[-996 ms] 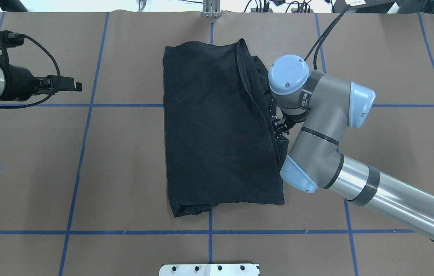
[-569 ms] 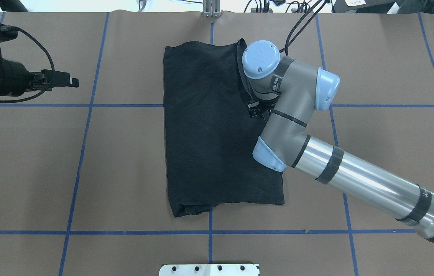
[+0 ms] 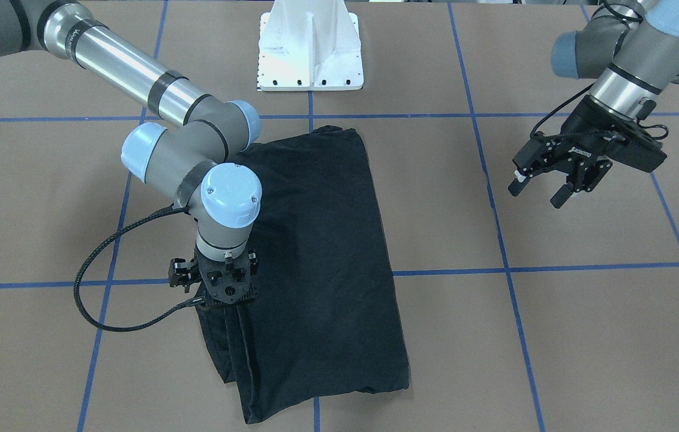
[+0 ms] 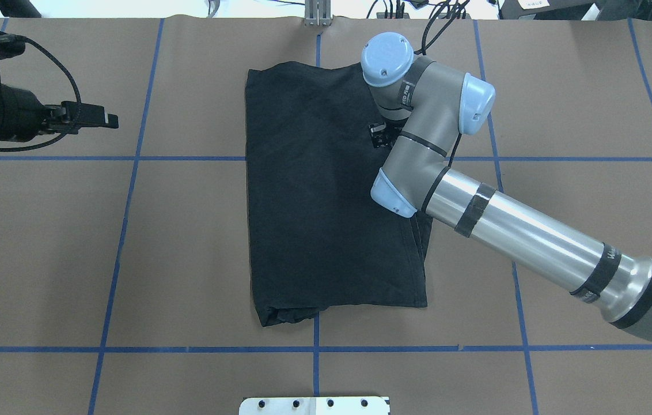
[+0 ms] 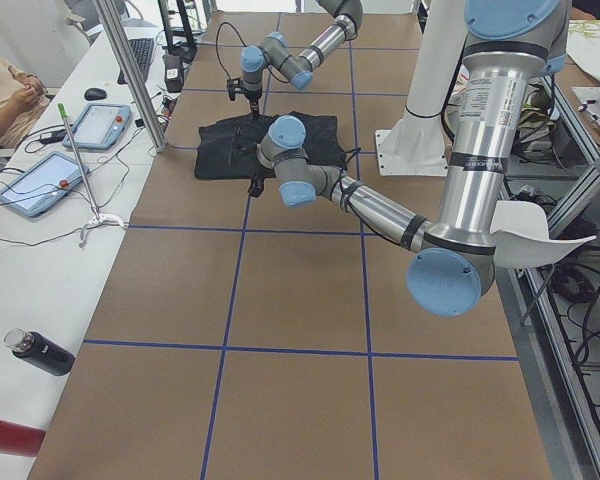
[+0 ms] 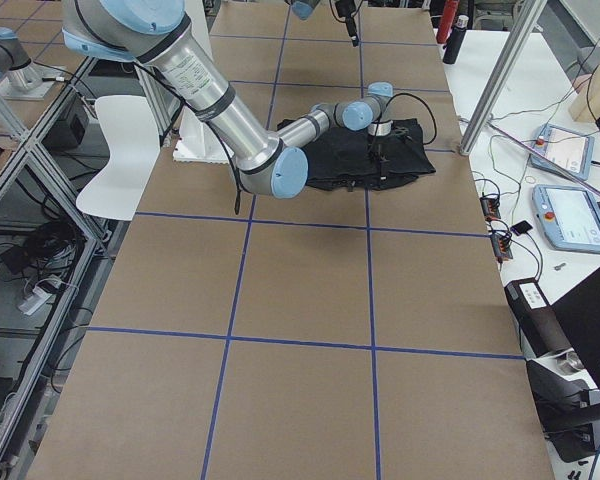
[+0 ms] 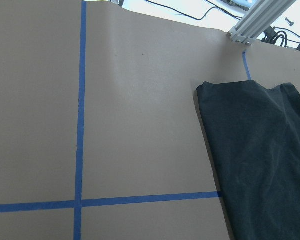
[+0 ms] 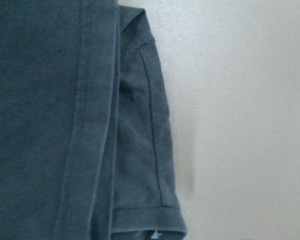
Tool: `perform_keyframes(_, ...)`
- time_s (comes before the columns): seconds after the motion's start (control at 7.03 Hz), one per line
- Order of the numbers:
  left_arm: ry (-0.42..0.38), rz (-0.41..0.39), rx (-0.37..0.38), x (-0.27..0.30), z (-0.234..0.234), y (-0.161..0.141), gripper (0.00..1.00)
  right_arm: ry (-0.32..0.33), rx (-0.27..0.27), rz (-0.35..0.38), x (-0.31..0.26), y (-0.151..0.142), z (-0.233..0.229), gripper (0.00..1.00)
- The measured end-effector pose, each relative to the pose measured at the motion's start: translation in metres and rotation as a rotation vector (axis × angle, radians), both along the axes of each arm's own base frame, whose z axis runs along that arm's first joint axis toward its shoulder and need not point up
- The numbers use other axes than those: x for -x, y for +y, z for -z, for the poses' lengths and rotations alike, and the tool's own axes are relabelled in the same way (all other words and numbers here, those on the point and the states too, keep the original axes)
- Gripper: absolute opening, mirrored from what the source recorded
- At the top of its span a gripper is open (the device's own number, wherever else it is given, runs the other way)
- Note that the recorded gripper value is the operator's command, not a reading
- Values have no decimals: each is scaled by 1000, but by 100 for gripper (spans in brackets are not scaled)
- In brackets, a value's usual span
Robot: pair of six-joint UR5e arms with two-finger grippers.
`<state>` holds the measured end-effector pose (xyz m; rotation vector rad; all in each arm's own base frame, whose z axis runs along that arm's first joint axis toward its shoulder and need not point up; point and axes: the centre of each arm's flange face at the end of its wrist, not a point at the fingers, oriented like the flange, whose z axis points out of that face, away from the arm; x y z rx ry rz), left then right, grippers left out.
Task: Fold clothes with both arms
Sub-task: 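Open the right gripper and lift it away from the shirt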
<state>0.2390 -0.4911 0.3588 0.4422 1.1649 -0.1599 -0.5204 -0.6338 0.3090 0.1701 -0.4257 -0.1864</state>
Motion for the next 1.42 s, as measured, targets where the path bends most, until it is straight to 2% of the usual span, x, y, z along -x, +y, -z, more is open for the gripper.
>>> perform_keyframes(0.28, 10, 2, -11, 3, 8, 3, 100, 11, 0, 19, -27, -20, -16, 95)
perform_keyframes(0.57, 27, 8, -29, 3, 23, 2, 100, -60, 32, 13, -46, -27, -4, 96)
perform_keyframes(0.85, 51, 37, -80, 10, 51, -10, 100, -153, 84, -44, -86, -33, 6, 96)
perform_keyframes(1.14, 73, 138, -159, 32, 87, -19, 100, -197, 92, -82, -123, -21, -4, 96)
perform_keyframes(1.42, 72, 250, -208, 49, 104, -21, 100, -259, 107, -106, -139, -7, 7, 96)
